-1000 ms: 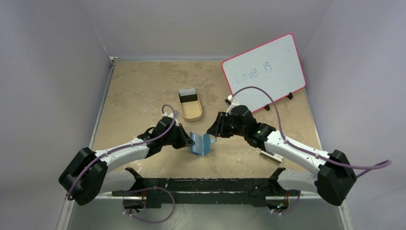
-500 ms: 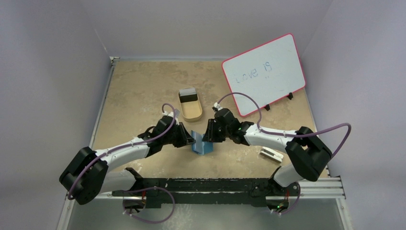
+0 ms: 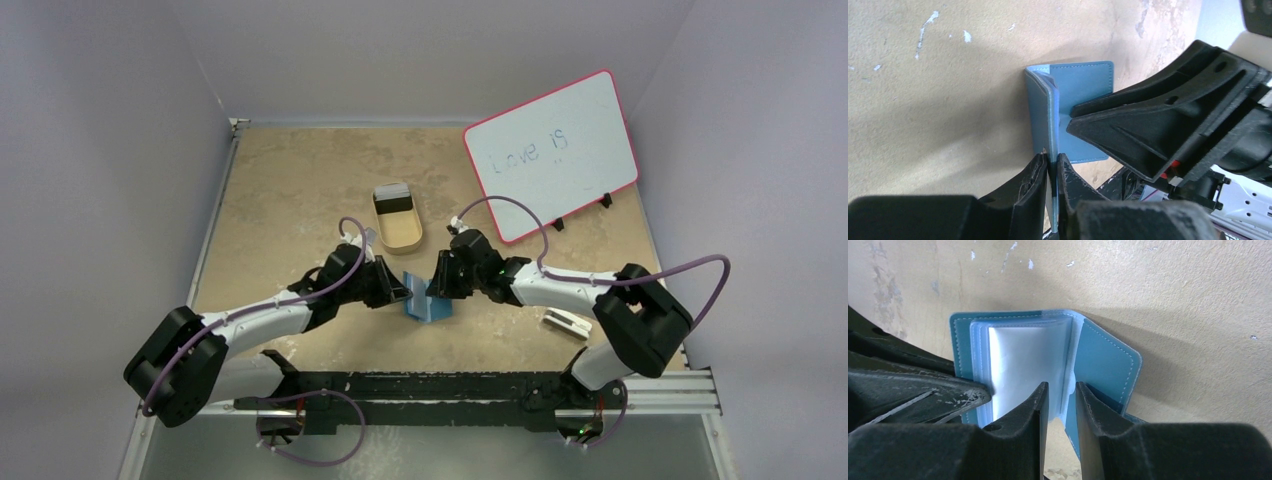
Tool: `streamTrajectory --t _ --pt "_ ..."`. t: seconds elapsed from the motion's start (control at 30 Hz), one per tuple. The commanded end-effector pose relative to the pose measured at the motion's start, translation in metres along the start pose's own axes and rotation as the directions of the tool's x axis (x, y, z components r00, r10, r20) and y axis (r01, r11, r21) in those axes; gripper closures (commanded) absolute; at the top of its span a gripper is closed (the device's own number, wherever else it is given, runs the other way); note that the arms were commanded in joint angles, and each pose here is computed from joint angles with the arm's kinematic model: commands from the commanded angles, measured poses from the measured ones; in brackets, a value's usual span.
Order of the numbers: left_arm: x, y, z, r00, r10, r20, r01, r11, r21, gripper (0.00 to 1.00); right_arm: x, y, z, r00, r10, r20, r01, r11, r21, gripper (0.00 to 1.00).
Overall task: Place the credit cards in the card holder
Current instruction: Open the card holder at the center of the board.
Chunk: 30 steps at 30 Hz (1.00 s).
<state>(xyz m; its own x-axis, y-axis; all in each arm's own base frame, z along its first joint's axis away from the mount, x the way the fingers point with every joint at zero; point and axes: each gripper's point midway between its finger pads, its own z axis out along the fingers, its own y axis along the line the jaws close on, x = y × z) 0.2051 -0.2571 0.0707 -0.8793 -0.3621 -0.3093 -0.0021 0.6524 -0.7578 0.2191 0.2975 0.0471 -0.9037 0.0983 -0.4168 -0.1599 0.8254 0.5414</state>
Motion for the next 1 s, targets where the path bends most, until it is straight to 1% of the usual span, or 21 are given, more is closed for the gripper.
streamTrajectory --t 0.0,0.07,0.17,0.2,0.3,0.33,0.37,0.5,0.67,0.8,0.97 --pt "-0.009 -0.023 -0.005 0.999 0.005 0.041 -0.009 0.995 0.104 0.93 -0.004 0.0 0.005 1.0 0.01 0.021 -0.01 1.0 -0.013 0.72" --pt "-0.008 -0.026 -0.006 0.999 0.005 0.038 -0.01 0.992 0.126 0.95 -0.004 -0.002 0.006 1.0 0.01 0.021 -0.009 1.0 -0.012 0.72" --pt "-0.008 -0.033 -0.008 0.999 -0.005 0.043 -0.002 0.986 0.166 0.86 -0.002 -0.004 0.009 1.0 0.008 0.013 -0.008 1.0 -0.015 0.72" --pt "-0.009 -0.034 -0.009 0.999 -0.007 0.049 -0.001 0.985 0.174 0.86 -0.001 -0.005 0.01 1.0 0.009 0.011 -0.009 1.0 -0.015 0.72" --pt "-0.008 -0.037 -0.01 0.999 -0.008 0.046 -0.001 0.979 0.203 0.97 0.0 -0.005 0.011 1.0 0.008 0.012 -0.008 1.0 -0.023 0.72" --pt "-0.007 -0.039 -0.011 0.999 -0.011 0.045 0.001 0.977 0.214 1.0 0.0 -0.005 0.011 1.0 0.009 0.014 -0.009 1.0 -0.024 0.71" --pt "-0.006 -0.039 -0.01 0.999 -0.016 0.044 0.006 0.975 0.221 1.0 0.0 -0.004 0.011 1.0 0.008 0.014 -0.007 1.0 -0.027 0.7" --pt "-0.005 -0.034 -0.008 0.999 -0.019 0.041 0.011 0.979 0.203 1.0 -0.005 0.002 0.005 0.999 0.009 0.031 -0.007 0.999 -0.051 0.63" --pt "-0.005 -0.028 -0.006 0.999 -0.014 0.041 0.006 0.983 0.181 1.0 -0.02 0.021 -0.015 0.996 0.012 0.085 -0.002 0.994 -0.11 0.55" --pt "-0.005 -0.025 -0.004 0.999 -0.005 0.043 -0.002 0.987 0.16 1.0 -0.028 0.032 -0.024 0.994 0.007 0.105 0.008 0.99 -0.139 0.48" --pt "-0.007 -0.025 -0.004 0.999 -0.004 0.047 -0.003 0.988 0.155 1.0 -0.036 0.034 -0.02 0.993 -0.015 0.115 0.029 0.993 -0.119 0.41"
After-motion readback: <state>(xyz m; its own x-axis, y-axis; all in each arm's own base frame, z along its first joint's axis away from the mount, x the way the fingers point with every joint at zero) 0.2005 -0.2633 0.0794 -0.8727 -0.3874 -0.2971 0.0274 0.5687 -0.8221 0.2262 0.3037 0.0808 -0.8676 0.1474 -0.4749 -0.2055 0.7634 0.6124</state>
